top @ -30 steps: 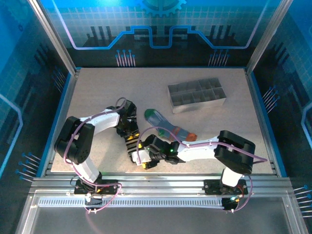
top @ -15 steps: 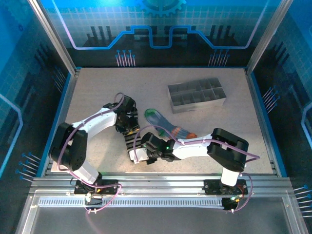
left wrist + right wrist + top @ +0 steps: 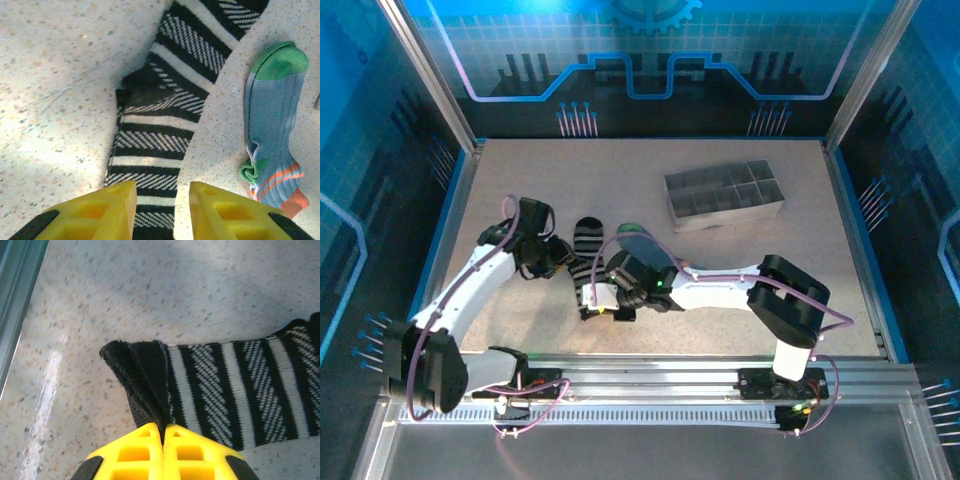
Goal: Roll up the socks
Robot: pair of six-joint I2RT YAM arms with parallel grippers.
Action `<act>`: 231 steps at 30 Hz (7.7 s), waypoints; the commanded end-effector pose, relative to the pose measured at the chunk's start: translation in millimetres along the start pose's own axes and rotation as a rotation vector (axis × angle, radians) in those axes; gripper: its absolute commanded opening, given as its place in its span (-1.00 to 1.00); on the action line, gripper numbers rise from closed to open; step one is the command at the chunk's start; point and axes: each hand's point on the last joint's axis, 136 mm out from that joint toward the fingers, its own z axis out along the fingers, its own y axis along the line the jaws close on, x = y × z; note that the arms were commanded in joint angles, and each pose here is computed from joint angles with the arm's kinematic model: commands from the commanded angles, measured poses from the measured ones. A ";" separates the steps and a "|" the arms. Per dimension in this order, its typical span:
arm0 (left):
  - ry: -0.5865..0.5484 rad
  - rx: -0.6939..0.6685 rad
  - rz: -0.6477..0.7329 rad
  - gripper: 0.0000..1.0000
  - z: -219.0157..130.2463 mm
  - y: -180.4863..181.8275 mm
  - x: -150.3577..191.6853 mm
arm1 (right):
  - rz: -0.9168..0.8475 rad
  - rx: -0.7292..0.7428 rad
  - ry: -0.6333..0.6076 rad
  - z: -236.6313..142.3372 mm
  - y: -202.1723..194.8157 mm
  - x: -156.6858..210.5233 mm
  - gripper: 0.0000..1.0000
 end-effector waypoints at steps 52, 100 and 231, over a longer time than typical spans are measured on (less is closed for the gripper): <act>0.268 -0.189 -0.219 -0.88 81.8 75.3 78.9 | -0.116 0.140 -0.045 2.6 -12.8 3.4 0.11; 0.232 -0.023 -0.768 0.12 66.9 65.7 79.3 | 0.320 -0.274 0.047 54.8 4.5 7.3 -1.00; 0.158 -0.292 -0.759 0.40 24.0 100.4 48.6 | -0.034 -0.020 0.077 101.2 -11.0 16.1 -1.00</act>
